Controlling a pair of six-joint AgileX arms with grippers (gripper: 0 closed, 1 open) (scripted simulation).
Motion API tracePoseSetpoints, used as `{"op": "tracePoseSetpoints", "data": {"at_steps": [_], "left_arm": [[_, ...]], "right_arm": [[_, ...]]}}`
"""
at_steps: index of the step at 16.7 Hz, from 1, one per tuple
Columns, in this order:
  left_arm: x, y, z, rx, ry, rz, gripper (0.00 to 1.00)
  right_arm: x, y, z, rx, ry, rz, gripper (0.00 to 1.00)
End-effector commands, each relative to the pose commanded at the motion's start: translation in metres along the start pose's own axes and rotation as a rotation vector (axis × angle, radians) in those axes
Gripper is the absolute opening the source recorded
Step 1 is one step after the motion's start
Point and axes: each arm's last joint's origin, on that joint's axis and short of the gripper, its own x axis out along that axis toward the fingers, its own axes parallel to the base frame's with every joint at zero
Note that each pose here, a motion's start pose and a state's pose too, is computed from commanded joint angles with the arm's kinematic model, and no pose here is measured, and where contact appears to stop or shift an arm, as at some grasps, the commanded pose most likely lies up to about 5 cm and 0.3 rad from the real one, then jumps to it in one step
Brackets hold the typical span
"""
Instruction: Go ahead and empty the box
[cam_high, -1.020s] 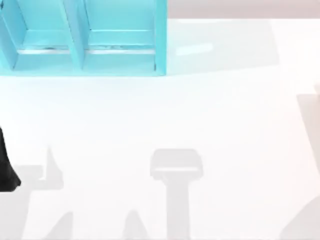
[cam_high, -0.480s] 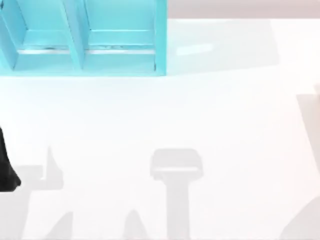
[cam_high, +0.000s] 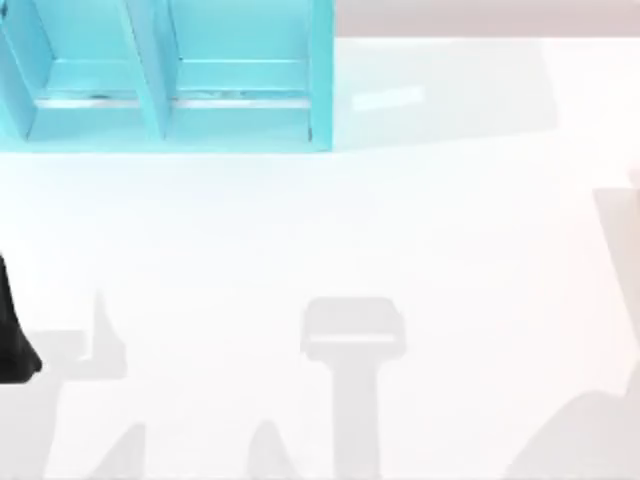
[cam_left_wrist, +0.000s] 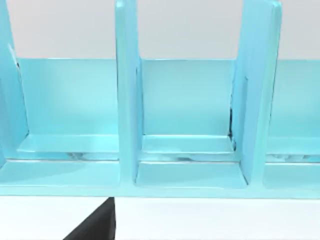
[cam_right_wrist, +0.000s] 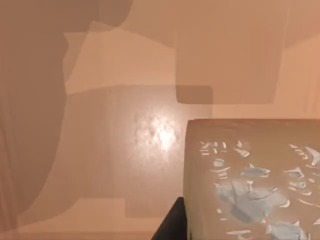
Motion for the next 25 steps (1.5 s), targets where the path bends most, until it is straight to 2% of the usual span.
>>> {"op": "tracePoseSetpoints", "data": {"at_steps": [6,12,15,18,21,25], "left_arm": [[0.000,0.000,0.000,0.000,0.000,0.000,1.00],[0.000,0.000,0.000,0.000,0.000,0.000,1.00],[0.000,0.000,0.000,0.000,0.000,0.000,1.00],[0.000,0.000,0.000,0.000,0.000,0.000,1.00],[0.000,0.000,0.000,0.000,0.000,0.000,1.00],[0.000,0.000,0.000,0.000,0.000,0.000,1.00]], "right_arm": [[-0.072,0.005,-0.007,-0.001,-0.005,-0.003,0.00],[-0.074,0.006,-0.007,-0.001,-0.004,-0.002,0.00],[-0.070,0.020,0.011,-0.005,-0.001,-0.005,0.00],[-0.060,0.060,0.048,-0.018,-0.002,-0.011,0.00],[-0.047,0.133,0.084,-0.057,-0.017,-0.015,0.00],[-0.023,0.216,0.108,-0.068,-0.026,-0.007,0.00]]}}
